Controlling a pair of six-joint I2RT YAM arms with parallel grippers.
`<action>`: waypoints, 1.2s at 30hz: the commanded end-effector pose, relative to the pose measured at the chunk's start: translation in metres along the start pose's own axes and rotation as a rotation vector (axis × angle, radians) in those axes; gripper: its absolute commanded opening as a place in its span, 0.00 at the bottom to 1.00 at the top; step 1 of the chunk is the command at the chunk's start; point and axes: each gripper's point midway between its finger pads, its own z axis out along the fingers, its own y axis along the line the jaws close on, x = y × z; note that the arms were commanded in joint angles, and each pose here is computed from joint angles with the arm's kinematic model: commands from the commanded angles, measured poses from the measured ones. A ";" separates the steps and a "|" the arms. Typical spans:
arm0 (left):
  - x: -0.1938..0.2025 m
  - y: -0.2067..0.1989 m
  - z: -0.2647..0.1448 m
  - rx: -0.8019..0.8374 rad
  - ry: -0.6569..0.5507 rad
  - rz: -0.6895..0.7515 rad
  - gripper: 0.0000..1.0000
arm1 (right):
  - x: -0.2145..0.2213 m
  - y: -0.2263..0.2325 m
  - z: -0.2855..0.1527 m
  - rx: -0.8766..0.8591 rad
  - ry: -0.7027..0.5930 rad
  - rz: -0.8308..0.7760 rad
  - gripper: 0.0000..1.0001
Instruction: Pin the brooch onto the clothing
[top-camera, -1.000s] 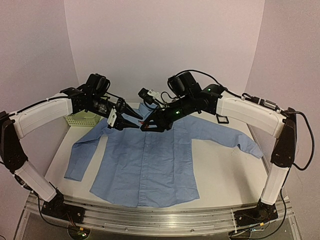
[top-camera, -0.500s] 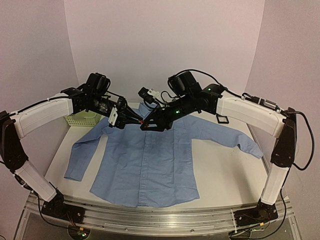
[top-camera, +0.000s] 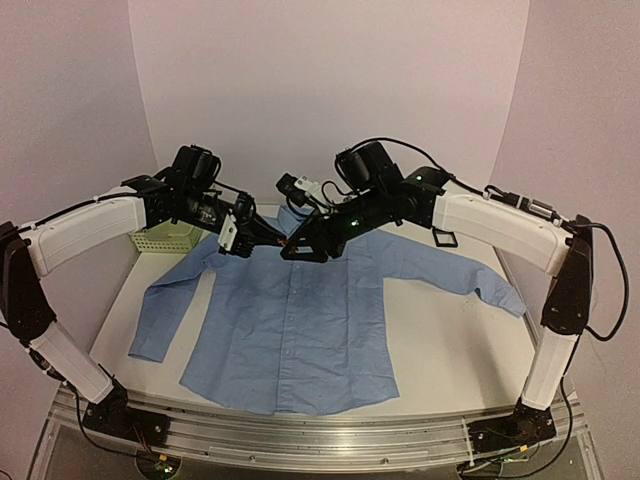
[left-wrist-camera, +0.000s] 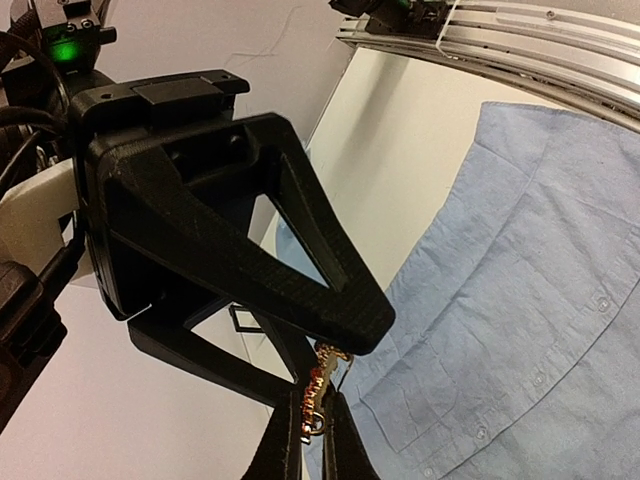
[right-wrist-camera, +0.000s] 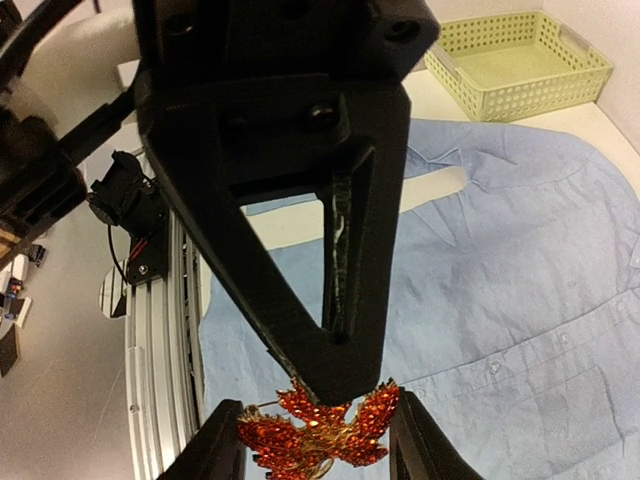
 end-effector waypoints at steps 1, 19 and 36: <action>0.005 -0.010 -0.006 0.043 0.087 -0.075 0.00 | -0.020 -0.002 -0.004 0.040 -0.051 -0.017 0.63; 0.052 -0.089 -0.019 0.309 0.570 -1.291 0.00 | 0.001 -0.020 0.006 0.178 -0.090 0.295 0.83; 0.033 -0.086 -0.015 0.332 0.512 -1.502 0.00 | 0.034 0.009 0.060 -0.056 -0.146 0.306 0.51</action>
